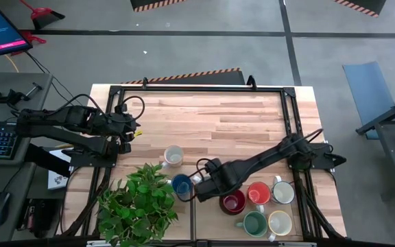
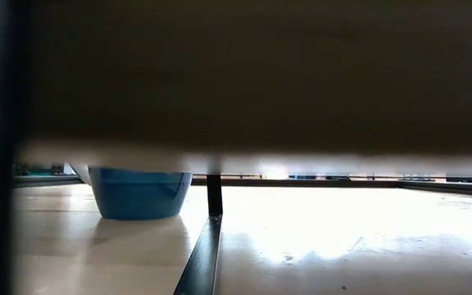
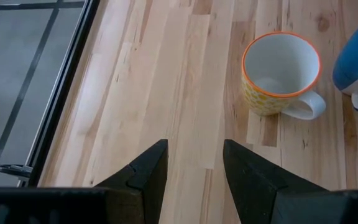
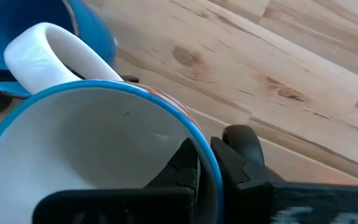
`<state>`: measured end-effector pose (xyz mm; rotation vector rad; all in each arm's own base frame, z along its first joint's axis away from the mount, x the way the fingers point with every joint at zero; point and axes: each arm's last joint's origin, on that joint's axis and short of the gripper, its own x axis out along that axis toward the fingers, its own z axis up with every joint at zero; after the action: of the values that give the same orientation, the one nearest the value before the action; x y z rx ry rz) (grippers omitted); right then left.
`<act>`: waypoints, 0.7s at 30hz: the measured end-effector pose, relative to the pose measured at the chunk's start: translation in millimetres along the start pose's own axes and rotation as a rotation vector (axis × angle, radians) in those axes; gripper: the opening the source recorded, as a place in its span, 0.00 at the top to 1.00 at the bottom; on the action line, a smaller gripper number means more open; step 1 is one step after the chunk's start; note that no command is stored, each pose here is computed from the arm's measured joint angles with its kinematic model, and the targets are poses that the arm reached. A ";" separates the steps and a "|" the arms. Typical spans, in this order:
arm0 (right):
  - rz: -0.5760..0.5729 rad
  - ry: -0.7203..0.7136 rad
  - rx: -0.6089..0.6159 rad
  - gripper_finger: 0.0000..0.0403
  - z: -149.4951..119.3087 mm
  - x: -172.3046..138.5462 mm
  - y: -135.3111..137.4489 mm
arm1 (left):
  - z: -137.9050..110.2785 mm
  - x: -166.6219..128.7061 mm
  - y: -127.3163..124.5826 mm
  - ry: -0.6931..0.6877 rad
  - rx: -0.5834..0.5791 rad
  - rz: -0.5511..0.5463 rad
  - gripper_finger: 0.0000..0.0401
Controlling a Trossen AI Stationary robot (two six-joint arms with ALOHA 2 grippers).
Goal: Place coffee mugs
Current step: Put the red patterned mug on the shelf
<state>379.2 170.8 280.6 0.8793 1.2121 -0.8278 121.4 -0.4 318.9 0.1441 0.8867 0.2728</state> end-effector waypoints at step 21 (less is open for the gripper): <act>-0.033 0.073 -0.048 1.00 -3.8 25.1 9.2 | 0.5 -0.1 0.0 -0.005 -0.002 -0.001 0.64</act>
<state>389.9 176.6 256.5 0.8587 1.3084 -0.7954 121.7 -0.5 319.3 0.1426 0.8817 0.2722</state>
